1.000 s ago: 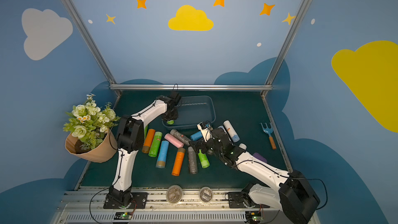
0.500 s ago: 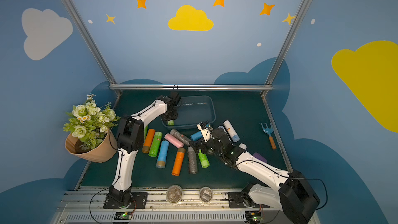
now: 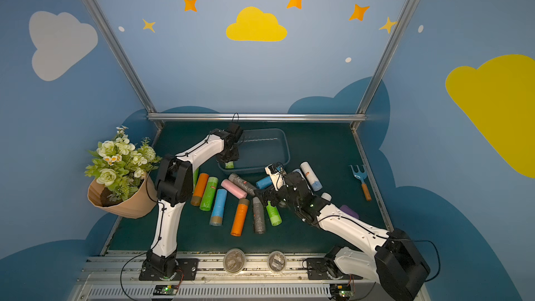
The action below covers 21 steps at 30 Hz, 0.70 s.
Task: Put the roll of trash bags into the storage box
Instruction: Place the roll of trash bags in the storage box, then pick up the roll of trash bags from the center of the board.
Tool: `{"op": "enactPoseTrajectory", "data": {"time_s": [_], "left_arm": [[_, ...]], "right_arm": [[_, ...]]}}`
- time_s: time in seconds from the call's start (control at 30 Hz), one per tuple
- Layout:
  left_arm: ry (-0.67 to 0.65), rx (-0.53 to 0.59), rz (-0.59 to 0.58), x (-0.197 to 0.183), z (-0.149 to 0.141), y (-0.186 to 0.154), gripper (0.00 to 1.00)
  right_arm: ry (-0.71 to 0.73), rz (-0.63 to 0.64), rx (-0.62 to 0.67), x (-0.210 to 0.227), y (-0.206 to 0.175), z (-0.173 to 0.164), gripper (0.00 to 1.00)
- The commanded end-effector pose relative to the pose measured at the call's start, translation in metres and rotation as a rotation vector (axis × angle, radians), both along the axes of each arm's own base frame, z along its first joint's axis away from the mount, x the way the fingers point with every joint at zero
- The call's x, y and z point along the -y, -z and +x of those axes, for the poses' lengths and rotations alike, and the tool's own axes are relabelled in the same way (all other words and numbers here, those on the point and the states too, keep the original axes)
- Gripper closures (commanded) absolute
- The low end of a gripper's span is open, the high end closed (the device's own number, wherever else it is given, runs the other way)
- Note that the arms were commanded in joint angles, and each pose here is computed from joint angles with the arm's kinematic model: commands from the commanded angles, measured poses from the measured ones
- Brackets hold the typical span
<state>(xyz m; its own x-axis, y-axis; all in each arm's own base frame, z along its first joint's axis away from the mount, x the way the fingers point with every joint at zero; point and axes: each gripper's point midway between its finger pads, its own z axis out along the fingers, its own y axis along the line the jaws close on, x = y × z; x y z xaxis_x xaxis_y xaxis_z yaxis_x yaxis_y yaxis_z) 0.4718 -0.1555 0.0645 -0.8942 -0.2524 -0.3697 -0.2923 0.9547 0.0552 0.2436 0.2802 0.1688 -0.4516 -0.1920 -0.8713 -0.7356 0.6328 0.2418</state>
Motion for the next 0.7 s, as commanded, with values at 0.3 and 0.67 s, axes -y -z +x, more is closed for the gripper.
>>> {"op": "enactPoseTrajectory", "data": {"time_s": [0.3,0.67], "left_arm": [[0.017,0.122,-0.068,-0.001,-0.012,-0.049,0.49],[-0.023,0.168,-0.068,-0.051,-0.051,-0.07,0.48]], "right_arm": [[0.001,-0.017,0.015,0.002,-0.001,0.002,0.04],[-0.019,-0.041,0.02,-0.002,0.004,0.001,0.04]]}}
